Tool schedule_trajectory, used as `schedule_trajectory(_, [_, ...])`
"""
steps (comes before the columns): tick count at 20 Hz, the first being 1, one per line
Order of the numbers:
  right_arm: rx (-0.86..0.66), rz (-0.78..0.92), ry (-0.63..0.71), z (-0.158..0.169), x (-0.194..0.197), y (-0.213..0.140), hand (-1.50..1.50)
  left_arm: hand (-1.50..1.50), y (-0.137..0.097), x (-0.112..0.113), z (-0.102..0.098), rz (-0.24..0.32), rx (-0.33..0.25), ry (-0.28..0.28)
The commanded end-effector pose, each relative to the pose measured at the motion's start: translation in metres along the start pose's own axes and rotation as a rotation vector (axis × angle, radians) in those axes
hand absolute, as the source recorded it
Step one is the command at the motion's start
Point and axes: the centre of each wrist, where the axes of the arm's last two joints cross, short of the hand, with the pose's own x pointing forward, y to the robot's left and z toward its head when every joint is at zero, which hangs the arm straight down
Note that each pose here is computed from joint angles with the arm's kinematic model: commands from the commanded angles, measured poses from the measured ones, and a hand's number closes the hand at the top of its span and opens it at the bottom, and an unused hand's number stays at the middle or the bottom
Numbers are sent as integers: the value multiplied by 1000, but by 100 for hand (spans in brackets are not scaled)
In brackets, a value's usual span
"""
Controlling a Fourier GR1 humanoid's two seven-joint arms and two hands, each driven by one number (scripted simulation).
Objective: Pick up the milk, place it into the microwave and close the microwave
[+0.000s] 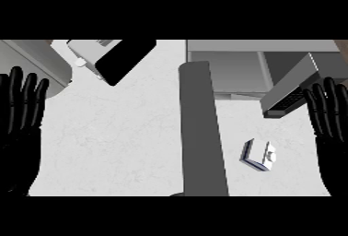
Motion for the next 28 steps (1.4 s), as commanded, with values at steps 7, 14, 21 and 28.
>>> schedule_trajectory(7, [-28, -152, 58, -4, -10, 23, -150, -150, 14, -34, 1, 37, -32, 147])
schedule_trajectory(14, [-50, -112, 77, -8, -13, 18, -150, -150, 2, -23, 27, 76, -20, 160])
schedule_trajectory(21, [-41, -66, 139, 15, -46, 11, -150, -150, 4, -6, 31, 60, -46, 157])
schedule_trajectory(28, [-71, -25, 223, 36, -102, 6, -150, -150, -3, -5, 53, 65, -46, 151])
